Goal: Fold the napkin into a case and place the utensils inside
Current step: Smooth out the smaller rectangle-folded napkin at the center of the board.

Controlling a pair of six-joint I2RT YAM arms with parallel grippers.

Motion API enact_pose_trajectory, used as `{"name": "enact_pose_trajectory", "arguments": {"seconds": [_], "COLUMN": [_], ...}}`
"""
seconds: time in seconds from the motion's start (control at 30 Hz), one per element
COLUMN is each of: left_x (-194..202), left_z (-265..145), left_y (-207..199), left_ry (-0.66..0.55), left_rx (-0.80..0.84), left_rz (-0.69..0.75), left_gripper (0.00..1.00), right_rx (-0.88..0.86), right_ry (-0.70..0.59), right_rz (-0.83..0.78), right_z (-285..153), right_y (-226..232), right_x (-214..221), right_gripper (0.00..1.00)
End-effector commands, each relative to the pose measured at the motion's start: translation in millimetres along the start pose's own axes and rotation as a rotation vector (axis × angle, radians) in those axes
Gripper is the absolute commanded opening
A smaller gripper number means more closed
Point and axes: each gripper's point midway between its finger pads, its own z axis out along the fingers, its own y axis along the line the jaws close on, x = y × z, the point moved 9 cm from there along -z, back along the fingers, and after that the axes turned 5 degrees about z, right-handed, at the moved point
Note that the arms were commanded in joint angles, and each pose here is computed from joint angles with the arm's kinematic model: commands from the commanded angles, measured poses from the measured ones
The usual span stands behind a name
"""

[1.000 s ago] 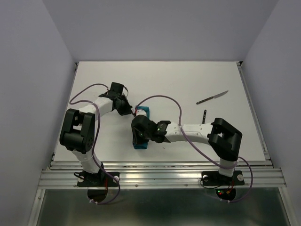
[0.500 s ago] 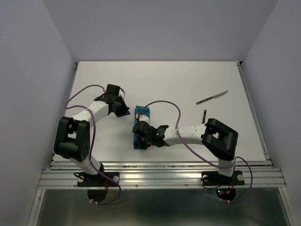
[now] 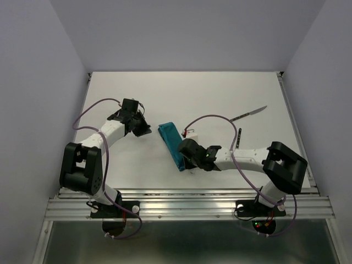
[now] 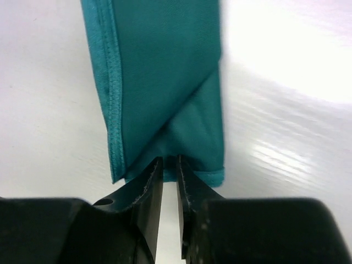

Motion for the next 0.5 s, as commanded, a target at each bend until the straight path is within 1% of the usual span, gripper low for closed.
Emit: {"name": "enact_pose_trajectory", "arguments": {"seconds": [0.0,0.17,0.27,0.33,0.37,0.4,0.47], "left_x": [1,0,0,1,2,3,4], "left_z": [-12,-13,-10,-8,-7,-7,-7], "left_y": [2,0,-3,-4,-4,-4,-4], "left_ry": [-0.023,-0.028,-0.013,-0.004,-0.001,0.002,0.004], "left_rx": [0.005,0.014,0.033,0.036,0.035,0.036,0.036], "left_rz": [0.017,0.018,0.021,0.025,0.027,0.028,0.029], "left_gripper": [0.00,0.00,0.00,0.00,0.00,0.00,0.00], "right_rx": [0.024,-0.023,-0.070,-0.081,-0.089,-0.083,-0.048], "right_ry": [-0.108,-0.174,-0.152,-0.125,-0.133,-0.116,-0.090], "right_rz": [-0.064,-0.084,-0.105,-0.116,-0.120,-0.139,-0.189], "right_z": [-23,-49,-51,-48,-49,-47,-37], "right_y": [-13,-7,7,14,22,25,30], "right_x": [-21,-41,-50,-52,-60,-57,-52], "right_gripper": [0.23,0.27,0.31,0.37,0.40,0.45,0.45]}}
